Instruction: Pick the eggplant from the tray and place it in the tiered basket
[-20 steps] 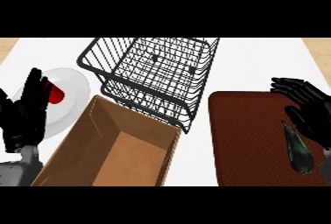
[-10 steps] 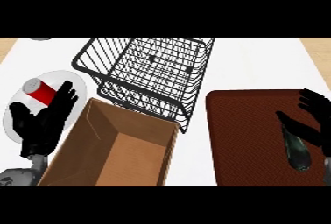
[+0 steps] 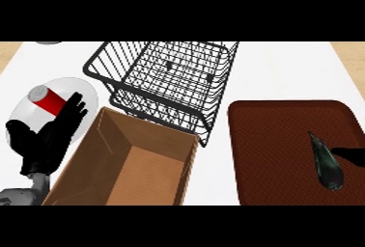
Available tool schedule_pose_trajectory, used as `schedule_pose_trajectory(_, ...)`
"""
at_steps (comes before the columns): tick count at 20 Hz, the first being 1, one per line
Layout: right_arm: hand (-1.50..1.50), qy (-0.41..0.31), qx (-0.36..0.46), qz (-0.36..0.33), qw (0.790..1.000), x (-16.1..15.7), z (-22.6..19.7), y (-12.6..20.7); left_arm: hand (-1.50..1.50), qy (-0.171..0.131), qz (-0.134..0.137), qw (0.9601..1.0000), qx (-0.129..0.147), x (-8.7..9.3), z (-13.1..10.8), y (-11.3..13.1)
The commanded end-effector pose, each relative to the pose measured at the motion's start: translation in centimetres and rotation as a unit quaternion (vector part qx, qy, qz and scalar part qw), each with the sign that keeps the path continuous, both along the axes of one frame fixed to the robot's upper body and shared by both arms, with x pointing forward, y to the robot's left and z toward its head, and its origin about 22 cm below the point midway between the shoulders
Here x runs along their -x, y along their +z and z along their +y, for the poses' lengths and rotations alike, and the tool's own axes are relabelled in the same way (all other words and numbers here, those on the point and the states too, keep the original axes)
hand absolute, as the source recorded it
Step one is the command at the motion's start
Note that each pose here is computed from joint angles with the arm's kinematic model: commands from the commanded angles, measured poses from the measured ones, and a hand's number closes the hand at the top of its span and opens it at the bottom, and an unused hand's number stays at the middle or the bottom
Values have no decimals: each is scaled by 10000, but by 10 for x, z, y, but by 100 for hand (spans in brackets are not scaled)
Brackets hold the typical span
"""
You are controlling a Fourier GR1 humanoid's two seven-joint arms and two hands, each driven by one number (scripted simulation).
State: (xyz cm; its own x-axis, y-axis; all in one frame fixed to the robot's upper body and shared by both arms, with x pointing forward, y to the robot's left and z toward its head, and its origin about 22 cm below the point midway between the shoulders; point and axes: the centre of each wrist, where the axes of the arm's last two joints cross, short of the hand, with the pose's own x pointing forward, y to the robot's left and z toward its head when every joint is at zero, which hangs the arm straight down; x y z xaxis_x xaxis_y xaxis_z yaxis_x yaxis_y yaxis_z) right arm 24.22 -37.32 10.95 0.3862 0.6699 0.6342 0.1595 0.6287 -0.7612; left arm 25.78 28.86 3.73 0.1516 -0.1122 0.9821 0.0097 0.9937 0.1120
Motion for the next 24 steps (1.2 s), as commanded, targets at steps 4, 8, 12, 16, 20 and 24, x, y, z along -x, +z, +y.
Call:
schedule_pose_trajectory(4,-150,917,890,2503,9597,-3,17,47,0,-111,-37,9999,-58,-2,-2,-5)
schedule_pose_trajectory(8,-150,1101,767,3136,9400,-13,32,64,0,-139,30,9999,69,1,-8,-7)
schedule_pose_trajectory(12,-150,811,691,3031,9470,-39,65,64,0,-118,-65,9999,85,-2,-14,-19)
schedule_pose_trajectory(16,-150,519,692,3106,9466,-32,75,20,0,-56,15,10000,36,4,9,8)
schedule_pose_trajectory(20,-150,298,729,3276,9415,-37,78,17,0,10,4,10000,-18,-8,-2,1)
schedule_pose_trajectory(24,-150,304,887,3422,9349,-37,63,-20,0,-61,28,10000,30,-5,-16,-13)
